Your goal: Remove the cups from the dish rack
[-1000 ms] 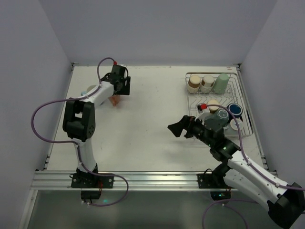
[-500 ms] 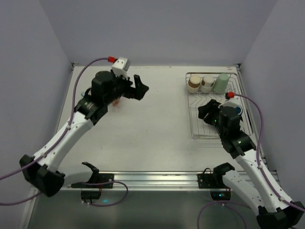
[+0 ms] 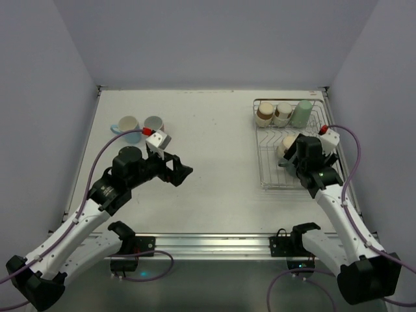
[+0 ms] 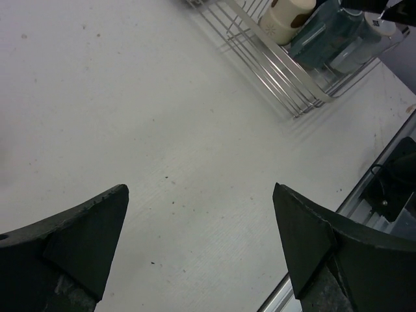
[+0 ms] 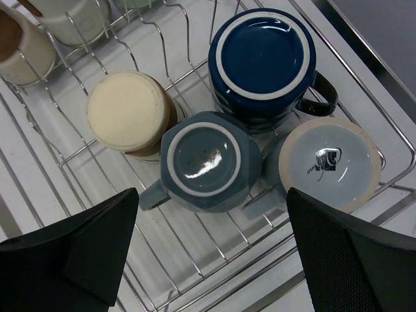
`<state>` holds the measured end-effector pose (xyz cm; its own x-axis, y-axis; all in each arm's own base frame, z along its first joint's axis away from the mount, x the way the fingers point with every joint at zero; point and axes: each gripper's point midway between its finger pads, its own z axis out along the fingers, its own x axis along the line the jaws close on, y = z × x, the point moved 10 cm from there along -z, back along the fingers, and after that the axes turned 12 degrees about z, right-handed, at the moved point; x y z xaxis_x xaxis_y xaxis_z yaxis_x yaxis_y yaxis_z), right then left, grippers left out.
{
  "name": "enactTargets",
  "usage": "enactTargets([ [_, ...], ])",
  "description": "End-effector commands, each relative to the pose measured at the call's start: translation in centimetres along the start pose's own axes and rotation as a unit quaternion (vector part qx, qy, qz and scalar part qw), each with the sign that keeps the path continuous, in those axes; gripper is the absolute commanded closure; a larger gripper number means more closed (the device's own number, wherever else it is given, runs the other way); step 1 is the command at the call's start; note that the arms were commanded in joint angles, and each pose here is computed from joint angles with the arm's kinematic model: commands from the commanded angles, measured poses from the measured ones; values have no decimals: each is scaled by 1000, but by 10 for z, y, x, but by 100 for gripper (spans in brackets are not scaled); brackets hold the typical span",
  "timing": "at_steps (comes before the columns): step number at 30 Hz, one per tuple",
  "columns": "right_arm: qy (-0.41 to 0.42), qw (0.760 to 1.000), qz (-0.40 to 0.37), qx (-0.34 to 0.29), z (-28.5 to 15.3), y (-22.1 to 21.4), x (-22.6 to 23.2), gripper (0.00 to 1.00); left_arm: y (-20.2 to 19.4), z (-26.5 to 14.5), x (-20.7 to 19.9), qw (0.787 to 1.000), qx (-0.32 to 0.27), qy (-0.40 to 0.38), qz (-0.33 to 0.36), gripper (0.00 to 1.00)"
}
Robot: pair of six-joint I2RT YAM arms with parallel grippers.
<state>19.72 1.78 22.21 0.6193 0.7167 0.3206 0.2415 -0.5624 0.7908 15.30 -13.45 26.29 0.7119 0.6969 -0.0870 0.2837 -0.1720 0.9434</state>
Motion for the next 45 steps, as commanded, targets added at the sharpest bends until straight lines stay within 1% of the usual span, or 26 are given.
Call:
enactTargets([
  [1, -29, 999, 15, -18, 10, 14, 13, 3, 10, -8, 2, 999, -28, 7, 33, 3],
  [6, -20, 1000, 17, -10, 20, 15, 26, 8, 8, -11, -1, 999, -33, -9, 36, 3],
  [12, -55, 998, 1, 4, 35, 4, 22, 8, 10, -14, -2, 998, -40, -7, 37, 3],
  [17, -63, 998, -6, 21, 47, -4, 22, 15, 9, -13, -1, 999, -37, -4, 37, 3],
  [19, -66, 998, -6, 21, 51, -5, 22, 14, 8, -13, 0, 999, -36, 2, 37, 3],
  [23, -64, 997, -7, 31, 60, -7, 24, 10, 7, -11, 1, 999, -32, 8, 36, 3],
  [28, -65, 997, -12, 47, 72, -15, 23, 10, 6, -9, 2, 999, -26, 12, 34, 3],
  [29, -65, 997, -12, 48, 72, -16, 23, 13, 6, -8, 3, 999, -25, 14, 35, 3],
  [31, -58, 997, -11, 50, 72, -18, 21, 27, 5, -8, 4, 999, -23, 16, 34, 3],
  [32, -53, 997, -9, 48, 71, -18, 21, 34, 5, -7, 4, 999, -22, 18, 33, 3],
  [33, -52, 998, -9, 46, 70, -17, 20, 47, 5, -7, 4, 999, -22, 18, 32, 3],
  [35, -35, 999, -1, 33, 61, -12, 20, 59, 5, -5, 4, 999, -19, 17, 32, 3],
  [37, -9, 1000, 10, 18, 48, -3, 19, 65, 6, -5, 4, 999, -21, 15, 30, 3],
  [39, 11, 1000, 15, 9, 38, 2, 19, 69, 8, -4, 3, 999, -22, 12, 28, 3],
  [42, 49, 998, 30, -6, 19, 12, 17, 71, 13, -5, 0, 999, -37, -3, 21, 4],
  [43, 60, 998, 34, -10, 15, 14, 17, 71, 17, -6, -1, 998, -53, -9, 20, 4],
  [45, 94, 995, 41, -10, 4, 19, 18, 73, 21, -6, -6, 997, -66, -32, 9, 5],
])
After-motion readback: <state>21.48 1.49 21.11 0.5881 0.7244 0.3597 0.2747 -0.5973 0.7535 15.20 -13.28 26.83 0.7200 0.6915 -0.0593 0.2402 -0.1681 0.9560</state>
